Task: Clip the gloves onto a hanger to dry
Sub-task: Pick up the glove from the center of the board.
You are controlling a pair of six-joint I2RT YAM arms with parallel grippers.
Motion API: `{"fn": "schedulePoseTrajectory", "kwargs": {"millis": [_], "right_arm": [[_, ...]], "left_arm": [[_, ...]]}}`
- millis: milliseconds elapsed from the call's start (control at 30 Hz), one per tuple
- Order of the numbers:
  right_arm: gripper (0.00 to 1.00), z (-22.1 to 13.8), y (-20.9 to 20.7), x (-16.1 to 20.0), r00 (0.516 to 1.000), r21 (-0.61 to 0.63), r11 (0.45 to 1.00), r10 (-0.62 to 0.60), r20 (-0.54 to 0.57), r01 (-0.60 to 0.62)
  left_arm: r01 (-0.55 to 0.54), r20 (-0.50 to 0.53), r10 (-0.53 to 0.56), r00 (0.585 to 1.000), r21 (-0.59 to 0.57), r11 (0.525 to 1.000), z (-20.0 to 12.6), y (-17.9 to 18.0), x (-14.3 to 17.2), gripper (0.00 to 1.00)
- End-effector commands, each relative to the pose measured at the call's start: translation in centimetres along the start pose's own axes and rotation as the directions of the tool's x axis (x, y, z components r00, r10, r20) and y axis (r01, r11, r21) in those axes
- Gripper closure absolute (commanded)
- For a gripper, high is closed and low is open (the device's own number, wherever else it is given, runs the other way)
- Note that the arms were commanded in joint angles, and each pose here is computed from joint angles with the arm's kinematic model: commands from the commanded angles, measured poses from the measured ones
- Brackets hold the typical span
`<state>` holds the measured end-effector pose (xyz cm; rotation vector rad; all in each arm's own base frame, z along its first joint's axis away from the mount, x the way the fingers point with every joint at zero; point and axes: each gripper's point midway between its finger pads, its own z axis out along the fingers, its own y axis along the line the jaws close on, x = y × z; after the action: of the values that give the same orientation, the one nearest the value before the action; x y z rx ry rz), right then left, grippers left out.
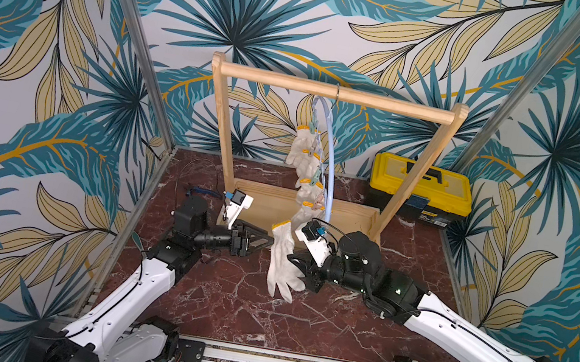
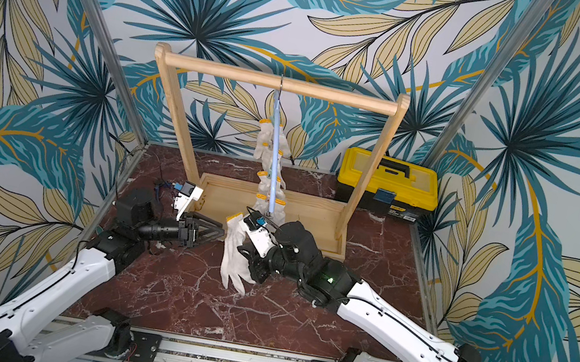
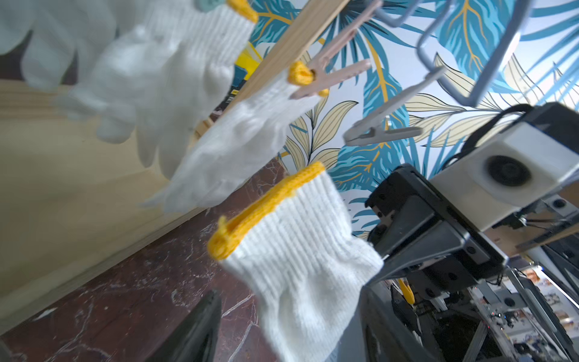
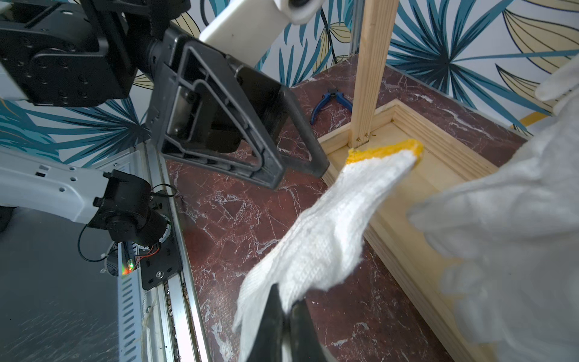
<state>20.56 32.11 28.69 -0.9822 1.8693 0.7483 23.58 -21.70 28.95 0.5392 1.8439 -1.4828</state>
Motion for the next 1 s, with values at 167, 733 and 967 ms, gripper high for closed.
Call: {"fn": "schedulePoseTrajectory", "kwargs": {"millis": [167, 733, 967], "right_arm": [[1.0, -0.8, 1.3, -3.5, 0.992, -0.055, 0.996, -0.07, 0.102, 0.075], [1.0, 0.0, 1.8, -4.3, 0.986, -0.09, 0.994, -0.05, 0.161, 0.065], [1.0, 1.0, 0.6, -3.2, 0.985, -0.041, 0.999, -0.013, 0.172, 0.021]], "left_arm": [[-0.138, 0.07, 0.138, 0.988, 0.003, 0.99, 0.1, -2.2, -3.8, 0.32], [-0.12, 0.093, 0.116, 0.989, 0.031, 0.992, 0.2, -2.8, -5.3, 0.35], [-0.142, 0.101, 0.136, 0.986, 0.049, 0.989, -0.2, -4.0, -5.4, 0.52]]}}
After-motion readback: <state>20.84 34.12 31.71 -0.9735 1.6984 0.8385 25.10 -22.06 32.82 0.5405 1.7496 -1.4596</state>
